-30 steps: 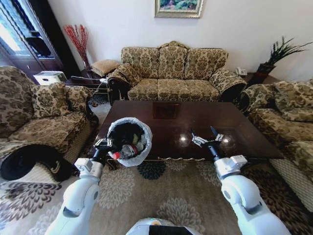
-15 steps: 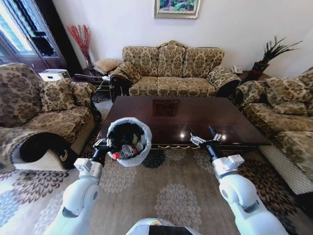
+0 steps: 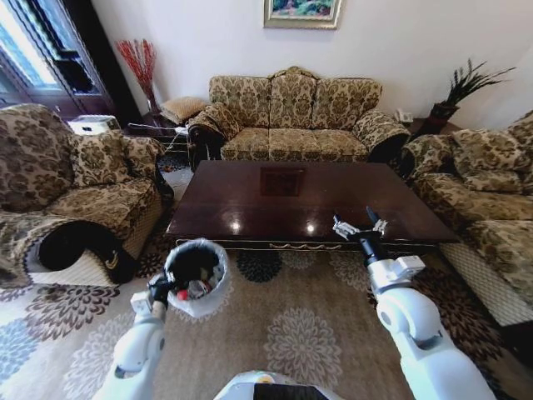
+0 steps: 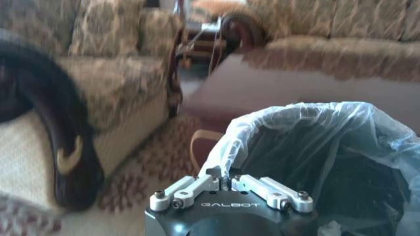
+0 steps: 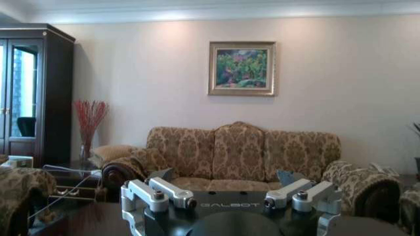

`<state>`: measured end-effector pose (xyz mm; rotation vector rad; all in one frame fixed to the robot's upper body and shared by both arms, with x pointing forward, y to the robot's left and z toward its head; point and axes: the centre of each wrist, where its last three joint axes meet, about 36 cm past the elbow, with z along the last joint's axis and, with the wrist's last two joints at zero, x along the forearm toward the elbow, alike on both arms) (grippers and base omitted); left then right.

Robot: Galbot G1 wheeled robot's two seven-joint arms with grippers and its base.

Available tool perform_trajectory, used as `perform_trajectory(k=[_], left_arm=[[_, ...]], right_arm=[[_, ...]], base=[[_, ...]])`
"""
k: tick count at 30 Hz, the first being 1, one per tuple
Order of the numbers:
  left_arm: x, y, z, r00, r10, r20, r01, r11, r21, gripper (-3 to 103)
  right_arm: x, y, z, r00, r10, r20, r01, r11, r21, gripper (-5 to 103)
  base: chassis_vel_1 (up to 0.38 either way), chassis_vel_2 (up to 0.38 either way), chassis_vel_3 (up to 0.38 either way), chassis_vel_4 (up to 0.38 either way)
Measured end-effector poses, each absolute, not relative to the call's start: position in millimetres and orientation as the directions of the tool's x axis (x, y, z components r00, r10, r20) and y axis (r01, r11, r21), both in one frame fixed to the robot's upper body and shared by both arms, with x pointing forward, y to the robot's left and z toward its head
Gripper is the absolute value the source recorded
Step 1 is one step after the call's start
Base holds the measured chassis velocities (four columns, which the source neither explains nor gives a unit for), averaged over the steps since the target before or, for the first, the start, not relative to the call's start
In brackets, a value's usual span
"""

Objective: Move to the front of the table and place the trash on the table into the trash bin.

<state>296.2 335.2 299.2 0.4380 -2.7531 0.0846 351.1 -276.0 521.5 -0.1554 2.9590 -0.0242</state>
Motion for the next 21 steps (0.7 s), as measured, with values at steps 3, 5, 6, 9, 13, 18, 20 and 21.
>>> perform_trajectory(k=[3,5,6,9,13,18,20,21], left_arm=[[292,339,252,-0.864,-0.312,0.395,-0.337,0.941,0.006,3],[289,341,216,-0.832,-0.328,0.447,-0.367,0.930,0.001,3],[289,341,216,-0.832,-0.328,0.447,-0.367,0.930,0.001,3],[281,346,180,-0.777,-0.343,0.529,-0.442,0.895,-0.069,3],[270,346,161,-0.745,-0.367,0.557,-0.503,0.858,-0.107,3],[264,343,114,-0.692,-0.400,0.601,-0.567,0.817,-0.110,3],[265,341,104,-0.686,-0.395,0.611,-0.573,0.811,-0.119,3],[265,341,104,-0.686,-0.395,0.611,-0.573,0.811,-0.119,3]], right_arm=[[349,-280,520,-0.980,-0.096,-0.172,-0.093,0.995,-0.026,100],[348,-283,517,-0.982,-0.089,-0.167,-0.086,0.996,-0.025,100],[348,-283,517,-0.982,-0.089,-0.167,-0.086,0.996,-0.025,100],[354,-282,511,-0.982,-0.101,-0.160,-0.099,0.995,-0.023,100],[366,-275,508,-0.978,-0.134,-0.160,-0.131,0.991,-0.025,100],[368,-278,503,-0.979,-0.139,-0.152,-0.136,0.990,-0.028,100],[367,-282,501,-0.980,-0.132,-0.151,-0.129,0.991,-0.028,100],[367,-282,501,-0.980,-0.132,-0.151,-0.129,0.991,-0.028,100]], base=[[0.000,0.000,0.000,0.000],[0.000,0.000,0.000,0.000],[0.000,0.000,0.000,0.000],[0.000,0.000,0.000,0.000],[0.000,0.000,0.000,0.000],[0.000,0.000,0.000,0.000],[0.000,0.000,0.000,0.000],[0.000,0.000,0.000,0.000]])
